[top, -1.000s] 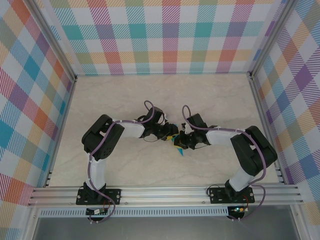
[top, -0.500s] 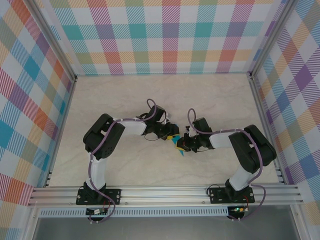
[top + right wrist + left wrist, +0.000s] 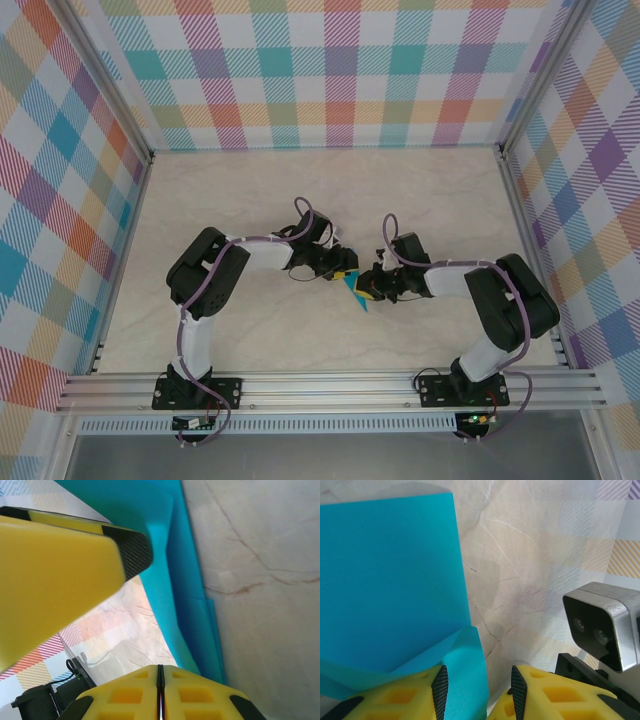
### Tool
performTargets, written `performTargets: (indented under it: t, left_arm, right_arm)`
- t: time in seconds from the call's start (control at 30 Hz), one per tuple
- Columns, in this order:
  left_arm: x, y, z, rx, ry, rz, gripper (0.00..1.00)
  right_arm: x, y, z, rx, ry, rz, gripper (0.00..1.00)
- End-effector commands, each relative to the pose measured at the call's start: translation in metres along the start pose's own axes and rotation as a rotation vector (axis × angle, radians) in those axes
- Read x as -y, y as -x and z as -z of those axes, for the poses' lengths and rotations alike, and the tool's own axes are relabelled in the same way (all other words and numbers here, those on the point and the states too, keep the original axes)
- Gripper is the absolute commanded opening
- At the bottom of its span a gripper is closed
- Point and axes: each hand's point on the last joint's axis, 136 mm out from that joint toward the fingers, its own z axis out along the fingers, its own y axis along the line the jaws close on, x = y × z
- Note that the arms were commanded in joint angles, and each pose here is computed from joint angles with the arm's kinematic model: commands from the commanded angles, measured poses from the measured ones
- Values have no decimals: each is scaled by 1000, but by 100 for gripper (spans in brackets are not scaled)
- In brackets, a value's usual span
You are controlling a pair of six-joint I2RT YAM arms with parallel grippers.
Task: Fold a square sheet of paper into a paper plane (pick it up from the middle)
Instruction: Fold the wing for the fifth time at the center of the table.
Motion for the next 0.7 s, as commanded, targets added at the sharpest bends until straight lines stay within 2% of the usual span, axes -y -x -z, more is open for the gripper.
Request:
performTargets:
  t: [0.0,0.27,0.57,0.67]
  left_arm:
    - [-25,-4,-8,-24,65,38,41]
    - [-15,-2,-6,-22,33,22,42]
    - [47,15,21,23,-105,-135,49]
    - [56,13,30,40,-122,-174,51]
  right_arm:
    - [-1,-1,-5,-35,17,-7,11]
    - [43,-5,-9,-14,-127,-87,8]
    - [58,-15,-12,-31,-143,-141,2]
    - [59,-15,-12,-31,-151,-147,2]
